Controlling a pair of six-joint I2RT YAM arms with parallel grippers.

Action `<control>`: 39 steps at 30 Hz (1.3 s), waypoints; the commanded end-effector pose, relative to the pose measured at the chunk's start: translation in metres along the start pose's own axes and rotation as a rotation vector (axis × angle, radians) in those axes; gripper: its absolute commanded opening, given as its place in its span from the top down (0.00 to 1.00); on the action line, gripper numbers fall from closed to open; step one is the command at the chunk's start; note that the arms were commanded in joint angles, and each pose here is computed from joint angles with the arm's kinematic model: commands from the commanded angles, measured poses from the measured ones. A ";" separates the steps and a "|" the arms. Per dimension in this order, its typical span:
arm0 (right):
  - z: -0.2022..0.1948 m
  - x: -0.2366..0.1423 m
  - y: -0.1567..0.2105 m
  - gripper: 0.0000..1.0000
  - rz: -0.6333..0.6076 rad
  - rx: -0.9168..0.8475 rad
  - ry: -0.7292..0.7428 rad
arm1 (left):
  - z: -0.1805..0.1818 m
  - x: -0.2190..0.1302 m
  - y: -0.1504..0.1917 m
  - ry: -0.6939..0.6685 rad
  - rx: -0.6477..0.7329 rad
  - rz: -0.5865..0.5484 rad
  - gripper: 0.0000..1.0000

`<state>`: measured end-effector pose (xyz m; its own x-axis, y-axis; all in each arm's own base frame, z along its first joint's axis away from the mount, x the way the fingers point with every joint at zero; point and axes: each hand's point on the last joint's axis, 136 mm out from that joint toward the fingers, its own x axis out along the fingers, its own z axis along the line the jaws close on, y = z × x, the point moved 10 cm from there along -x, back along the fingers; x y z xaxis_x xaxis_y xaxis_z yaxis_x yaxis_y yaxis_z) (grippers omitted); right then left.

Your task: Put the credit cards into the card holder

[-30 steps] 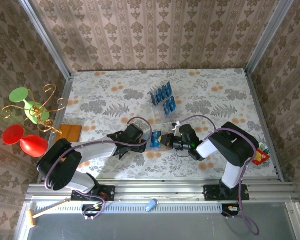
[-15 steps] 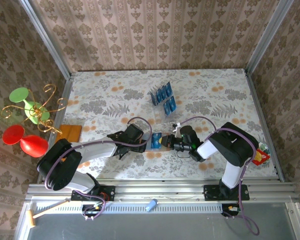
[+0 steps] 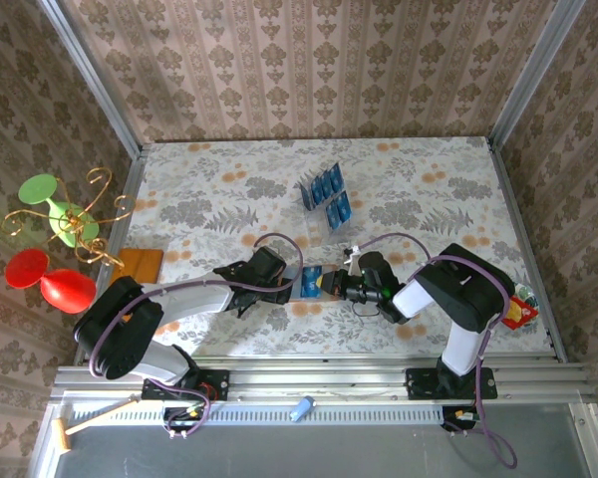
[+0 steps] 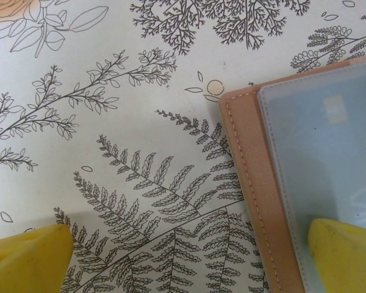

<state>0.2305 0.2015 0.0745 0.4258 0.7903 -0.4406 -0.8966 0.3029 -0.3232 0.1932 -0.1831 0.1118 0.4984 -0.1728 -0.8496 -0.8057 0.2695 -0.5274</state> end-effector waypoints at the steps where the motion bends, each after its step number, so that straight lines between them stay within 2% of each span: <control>1: -0.007 0.004 0.008 1.00 0.045 0.010 0.036 | 0.003 0.000 0.008 -0.030 0.003 0.025 0.00; 39: -0.019 0.001 0.018 1.00 0.072 0.039 0.086 | 0.003 0.000 0.008 -0.030 0.001 0.024 0.00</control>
<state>0.2279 0.2021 0.0730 0.4220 0.7940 -0.4375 -0.8979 0.2996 -0.3224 0.1932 -0.1831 0.1119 0.4986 -0.1730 -0.8494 -0.8056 0.2693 -0.5277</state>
